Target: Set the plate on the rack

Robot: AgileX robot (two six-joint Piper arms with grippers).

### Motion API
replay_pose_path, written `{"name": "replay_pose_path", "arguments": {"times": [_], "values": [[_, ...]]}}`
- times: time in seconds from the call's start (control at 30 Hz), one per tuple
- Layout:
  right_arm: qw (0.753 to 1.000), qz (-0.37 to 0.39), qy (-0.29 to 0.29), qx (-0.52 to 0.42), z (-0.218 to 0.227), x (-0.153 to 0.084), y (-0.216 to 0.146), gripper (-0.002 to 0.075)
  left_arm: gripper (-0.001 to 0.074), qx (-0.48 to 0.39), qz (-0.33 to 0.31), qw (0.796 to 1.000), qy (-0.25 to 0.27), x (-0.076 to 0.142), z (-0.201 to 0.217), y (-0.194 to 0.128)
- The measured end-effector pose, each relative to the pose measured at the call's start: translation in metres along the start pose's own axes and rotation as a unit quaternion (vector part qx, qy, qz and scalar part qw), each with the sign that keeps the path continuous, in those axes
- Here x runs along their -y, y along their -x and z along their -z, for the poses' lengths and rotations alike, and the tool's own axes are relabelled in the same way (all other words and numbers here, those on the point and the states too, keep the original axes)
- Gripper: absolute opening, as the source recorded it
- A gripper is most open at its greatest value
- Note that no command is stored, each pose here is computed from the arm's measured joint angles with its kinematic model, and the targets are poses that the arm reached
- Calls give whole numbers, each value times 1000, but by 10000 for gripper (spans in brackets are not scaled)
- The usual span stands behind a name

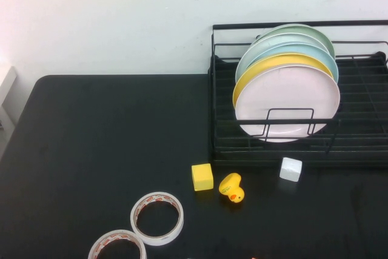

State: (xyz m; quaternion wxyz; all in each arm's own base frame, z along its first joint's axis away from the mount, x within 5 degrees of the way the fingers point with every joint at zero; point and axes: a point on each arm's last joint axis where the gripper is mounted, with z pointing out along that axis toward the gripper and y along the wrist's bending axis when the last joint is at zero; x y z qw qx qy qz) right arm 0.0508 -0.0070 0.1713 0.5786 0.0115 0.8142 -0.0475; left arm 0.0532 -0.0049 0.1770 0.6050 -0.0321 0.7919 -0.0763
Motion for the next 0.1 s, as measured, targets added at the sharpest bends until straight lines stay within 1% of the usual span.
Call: {"name": "replay_pose_path", "arguments": {"times": [0.1], "values": [[1000, 0, 0, 0, 0, 0, 0, -2, -3, 0, 0, 1000, 0, 0, 0, 0]]}}
